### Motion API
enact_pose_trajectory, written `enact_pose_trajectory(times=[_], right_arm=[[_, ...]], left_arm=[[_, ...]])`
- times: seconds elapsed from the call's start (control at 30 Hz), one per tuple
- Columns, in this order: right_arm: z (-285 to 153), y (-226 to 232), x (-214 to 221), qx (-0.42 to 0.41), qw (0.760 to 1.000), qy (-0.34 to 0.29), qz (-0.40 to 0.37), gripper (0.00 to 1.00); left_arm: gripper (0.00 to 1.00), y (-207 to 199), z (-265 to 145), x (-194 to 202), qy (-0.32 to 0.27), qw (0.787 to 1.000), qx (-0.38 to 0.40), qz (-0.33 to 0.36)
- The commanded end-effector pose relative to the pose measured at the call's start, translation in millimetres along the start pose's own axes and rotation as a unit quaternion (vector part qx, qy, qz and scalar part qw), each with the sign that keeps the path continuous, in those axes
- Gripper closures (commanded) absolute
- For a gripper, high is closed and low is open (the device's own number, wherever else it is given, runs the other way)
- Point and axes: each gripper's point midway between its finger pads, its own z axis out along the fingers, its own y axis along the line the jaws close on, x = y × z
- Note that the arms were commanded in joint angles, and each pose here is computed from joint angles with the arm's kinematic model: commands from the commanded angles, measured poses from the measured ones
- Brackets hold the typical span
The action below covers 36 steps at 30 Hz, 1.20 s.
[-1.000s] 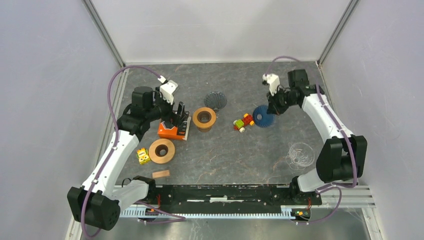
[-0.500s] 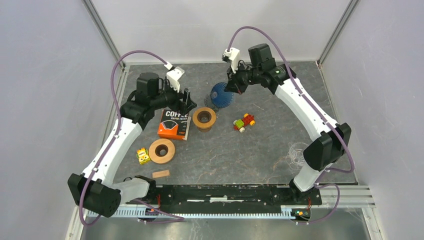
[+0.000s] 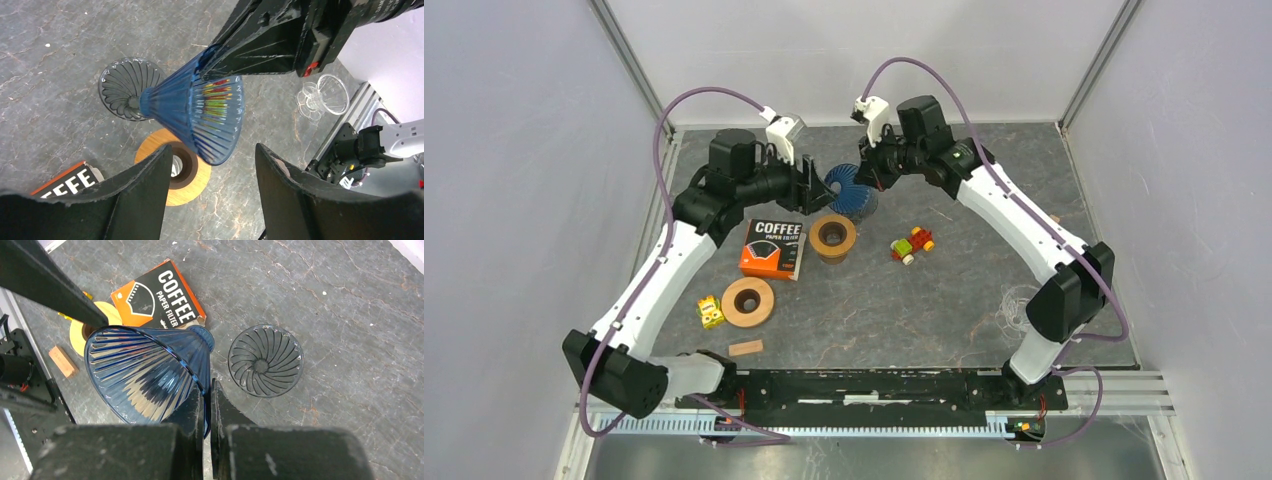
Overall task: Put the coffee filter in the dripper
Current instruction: Pick up the coffee dripper from the center of the board, then place the coffee dripper in the dripper holder.
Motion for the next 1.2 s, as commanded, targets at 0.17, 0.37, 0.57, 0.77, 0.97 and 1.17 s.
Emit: enact_pose_trajectory(times=[0.17,0.37,0.57,0.77,0.97,1.17], right_arm=[[-4,8,-27,0.034,0.997,-0.056,0.028,1.00],[-2,13,-20,0.026,0.997,-0.057,0.050,1.00],[-3,19,-18,0.016,0.996,-0.061,0.061,1.00],[-6,18,-18,0.023,0.995,-0.064,0.066,1.00],[-7,20,-17,0.019,0.995,-0.066,0.068,0.97],[-20,23,-21,0.019,0.996,-0.079,0.037,0.70]], left_arm=[[0.36,15,20,-24,-0.017,0.991,-0.116,0.057],[0.43,33,19,-23,-0.019,0.984,-0.160,0.072],[0.50,40,32,-18,-0.011,0.984,-0.162,0.077],[0.60,43,32,-15,-0.009,0.983,-0.166,0.081],[0.82,39,34,-11,-0.005,0.985,-0.154,0.081],[0.98,25,30,-6,-0.005,0.990,-0.119,0.079]])
